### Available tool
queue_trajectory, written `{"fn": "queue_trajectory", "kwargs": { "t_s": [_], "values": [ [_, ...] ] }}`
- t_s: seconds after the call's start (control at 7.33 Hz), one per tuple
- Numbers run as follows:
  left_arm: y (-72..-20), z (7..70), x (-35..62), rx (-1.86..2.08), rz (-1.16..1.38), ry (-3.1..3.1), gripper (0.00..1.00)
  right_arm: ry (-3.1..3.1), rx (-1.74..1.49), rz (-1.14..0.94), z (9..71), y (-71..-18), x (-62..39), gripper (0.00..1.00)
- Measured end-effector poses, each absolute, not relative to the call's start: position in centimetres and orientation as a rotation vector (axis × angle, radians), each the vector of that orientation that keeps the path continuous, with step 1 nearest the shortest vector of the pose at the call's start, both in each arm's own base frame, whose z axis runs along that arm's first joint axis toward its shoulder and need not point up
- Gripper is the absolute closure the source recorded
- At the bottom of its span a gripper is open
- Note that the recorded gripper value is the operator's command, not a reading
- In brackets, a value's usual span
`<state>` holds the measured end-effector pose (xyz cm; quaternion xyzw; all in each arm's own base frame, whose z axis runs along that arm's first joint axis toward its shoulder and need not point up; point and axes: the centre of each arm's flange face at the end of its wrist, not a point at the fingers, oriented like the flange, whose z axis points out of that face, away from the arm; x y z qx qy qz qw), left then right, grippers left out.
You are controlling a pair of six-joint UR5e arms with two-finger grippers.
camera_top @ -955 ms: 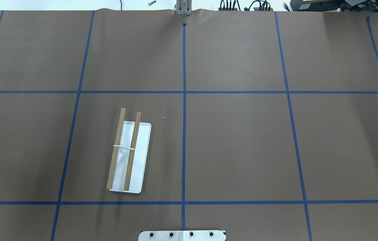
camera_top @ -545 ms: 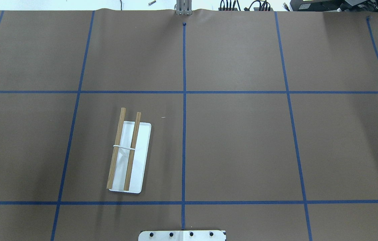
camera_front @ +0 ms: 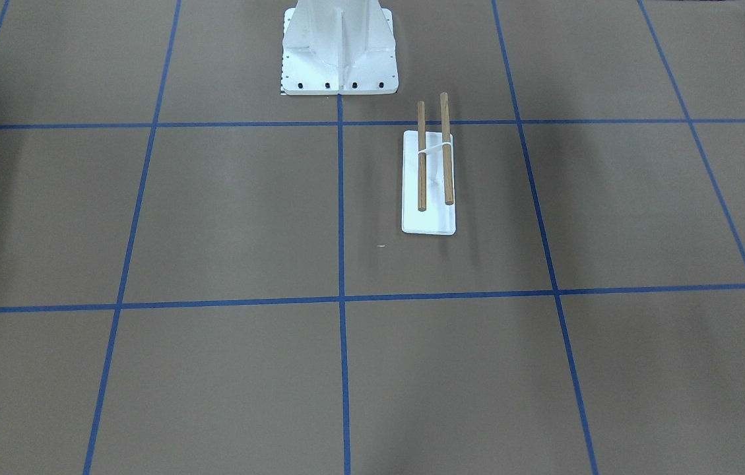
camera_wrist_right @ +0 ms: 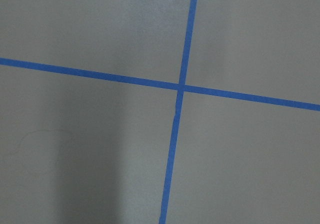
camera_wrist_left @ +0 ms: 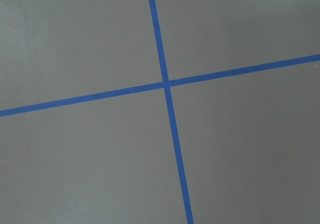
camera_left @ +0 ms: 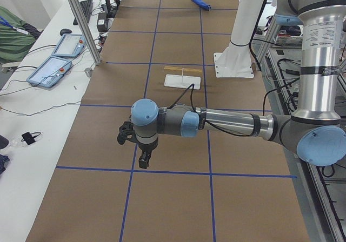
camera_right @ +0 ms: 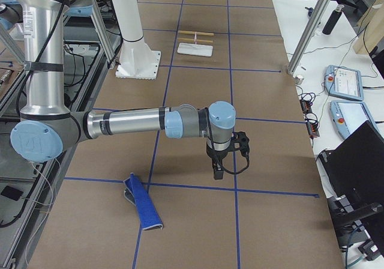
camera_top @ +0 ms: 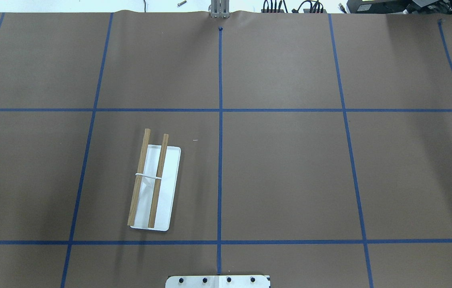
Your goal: Hang towel on rack
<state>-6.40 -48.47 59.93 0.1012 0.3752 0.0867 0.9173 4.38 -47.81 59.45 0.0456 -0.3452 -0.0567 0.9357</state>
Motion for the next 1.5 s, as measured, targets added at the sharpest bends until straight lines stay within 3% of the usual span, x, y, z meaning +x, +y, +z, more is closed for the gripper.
{"fn": "queue_trajectory", "kwargs": {
  "t_s": [0.41, 0.82, 1.23, 1.5],
  "values": [
    [-49.4, 58.8, -6.2, 0.280, 0.210, 0.766, 0.02, -0.727, 0.095, -0.126, 59.1, -47.8, 3.8, 0.00],
    [-49.4, 58.9, -5.9, 0.297, 0.224, 0.768, 0.02, -0.758, 0.002, -0.168, 64.6, -41.1, 3.9, 0.00],
    [-49.4, 58.9, -5.8, 0.299, 0.227, 0.768, 0.02, -0.708, -0.189, -0.009, 70.8, -33.3, 4.6, 0.05],
    [-49.4, 58.6, -5.8, 0.315, 0.234, 0.768, 0.02, -0.667, -0.273, 0.146, 72.8, -31.4, 4.9, 0.04]
  ]
}}
